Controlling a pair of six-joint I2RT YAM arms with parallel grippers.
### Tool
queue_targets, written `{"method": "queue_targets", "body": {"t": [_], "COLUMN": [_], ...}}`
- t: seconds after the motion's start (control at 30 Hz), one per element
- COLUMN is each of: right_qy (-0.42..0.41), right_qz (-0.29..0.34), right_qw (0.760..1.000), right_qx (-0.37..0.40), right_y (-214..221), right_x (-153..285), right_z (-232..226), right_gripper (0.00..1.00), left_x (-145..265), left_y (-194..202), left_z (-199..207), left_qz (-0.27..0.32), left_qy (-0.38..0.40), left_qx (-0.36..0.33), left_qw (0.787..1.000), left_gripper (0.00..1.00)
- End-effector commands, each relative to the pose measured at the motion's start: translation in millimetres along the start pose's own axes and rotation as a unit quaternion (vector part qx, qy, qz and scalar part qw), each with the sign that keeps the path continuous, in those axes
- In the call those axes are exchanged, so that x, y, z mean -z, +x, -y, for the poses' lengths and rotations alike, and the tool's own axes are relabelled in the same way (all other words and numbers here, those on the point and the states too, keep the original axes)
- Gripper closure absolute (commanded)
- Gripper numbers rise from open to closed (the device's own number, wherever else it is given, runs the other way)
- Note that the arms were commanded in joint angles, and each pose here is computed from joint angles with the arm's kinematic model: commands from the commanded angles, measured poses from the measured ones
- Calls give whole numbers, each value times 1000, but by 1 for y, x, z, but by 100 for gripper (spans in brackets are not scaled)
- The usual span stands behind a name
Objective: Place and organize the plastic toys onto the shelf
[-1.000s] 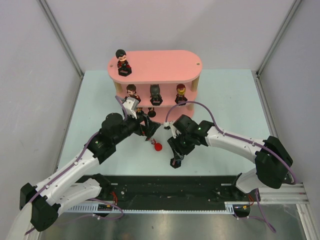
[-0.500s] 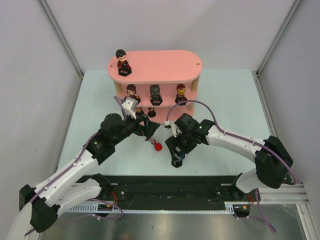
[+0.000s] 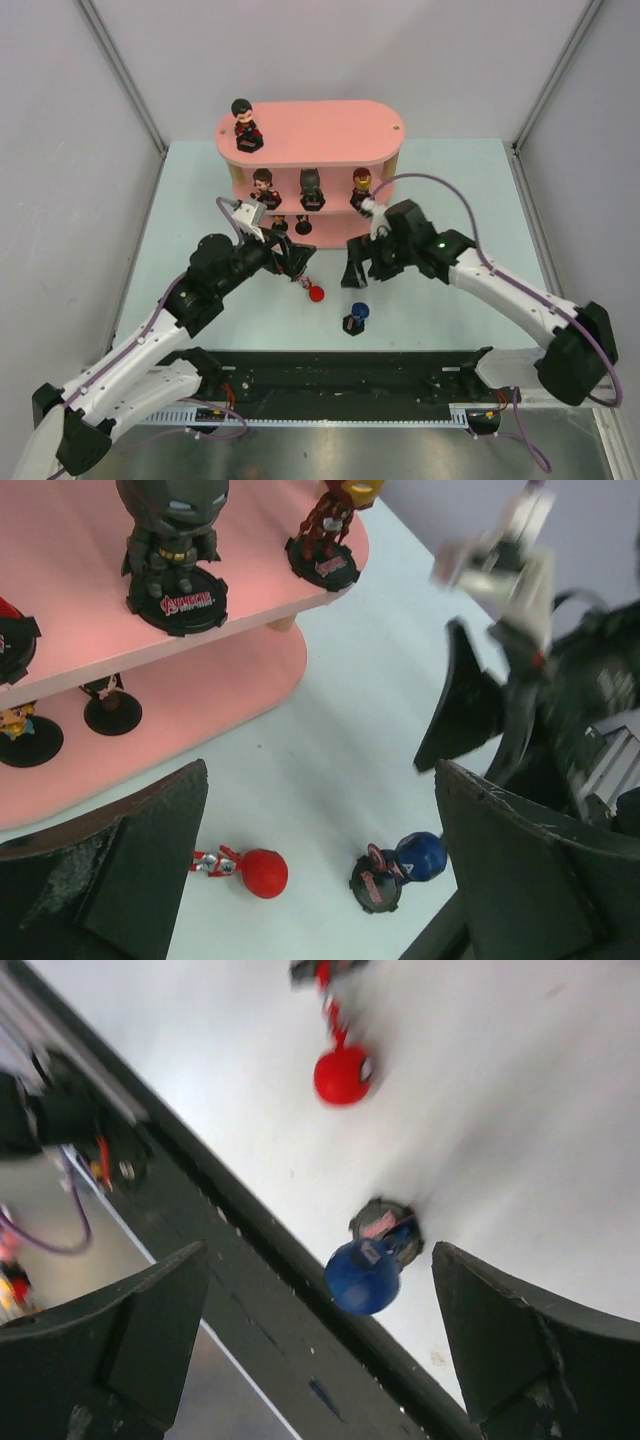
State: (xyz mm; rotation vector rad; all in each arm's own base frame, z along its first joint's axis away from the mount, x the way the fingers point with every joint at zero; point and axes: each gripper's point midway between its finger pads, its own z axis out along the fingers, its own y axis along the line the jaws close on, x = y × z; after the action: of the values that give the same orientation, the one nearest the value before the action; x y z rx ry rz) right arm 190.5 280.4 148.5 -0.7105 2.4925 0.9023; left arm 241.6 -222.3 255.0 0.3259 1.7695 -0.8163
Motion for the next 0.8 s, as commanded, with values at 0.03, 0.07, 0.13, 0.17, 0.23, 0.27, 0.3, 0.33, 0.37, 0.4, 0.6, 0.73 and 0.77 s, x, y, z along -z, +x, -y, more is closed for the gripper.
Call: {"method": "queue_targets", "body": {"t": [0.03, 0.07, 0.13, 0.17, 0.23, 0.27, 0.3, 0.33, 0.37, 0.4, 0.6, 0.73, 0.77], "right_qy": [38, 62, 108, 118, 118, 123, 125, 127, 131, 134, 145, 145, 145], "right_qz": [179, 185, 217, 218, 229, 231, 235, 240, 239, 240, 240, 241, 240], "right_qw": [980, 976, 962, 959, 955, 953, 952, 951, 950, 949, 946, 945, 945], "right_qx": [-77, -101, -128, -138, -147, -153, -152, -151, -153, -155, -160, -165, -166], "right_y": [-71, -69, -73, -70, -70, -67, -68, -67, -65, -64, -56, -52, -50], "right_x": [74, 80, 101, 104, 113, 115, 117, 120, 121, 122, 127, 131, 132], "right_z": [18, 29, 51, 57, 60, 65, 66, 66, 69, 71, 82, 87, 88], "right_gripper": [3, 3, 2, 2, 2, 2, 2, 2, 2, 2, 2, 2, 2], "left_x": [3, -1, -6, -13, -17, -22, -22, -25, -28, -28, -34, -36, -37], "left_y": [-15, -7, -1, 14, 26, 41, 52, 55, 68, 76, 121, 132, 137], "left_z": [15, 15, 28, 29, 49, 51, 63, 66, 67, 76, 96, 96, 93], "left_qz": [48, 40, 36, 13, 4, -14, -22, -16, -28, -35, -73, -75, -81], "left_qy": [46, 51, 95, 108, 168, 177, 199, 203, 205, 216, 243, 242, 238], "left_qx": [-25, -27, -44, -49, -83, -91, -106, -133, -141, -151, -211, -216, -216], "left_qw": [998, 998, 994, 993, 982, 980, 974, 970, 968, 964, 944, 943, 944], "left_gripper": [0, 0, 0, 0, 0, 0, 0, 0, 0, 0, 0, 0, 0]}}
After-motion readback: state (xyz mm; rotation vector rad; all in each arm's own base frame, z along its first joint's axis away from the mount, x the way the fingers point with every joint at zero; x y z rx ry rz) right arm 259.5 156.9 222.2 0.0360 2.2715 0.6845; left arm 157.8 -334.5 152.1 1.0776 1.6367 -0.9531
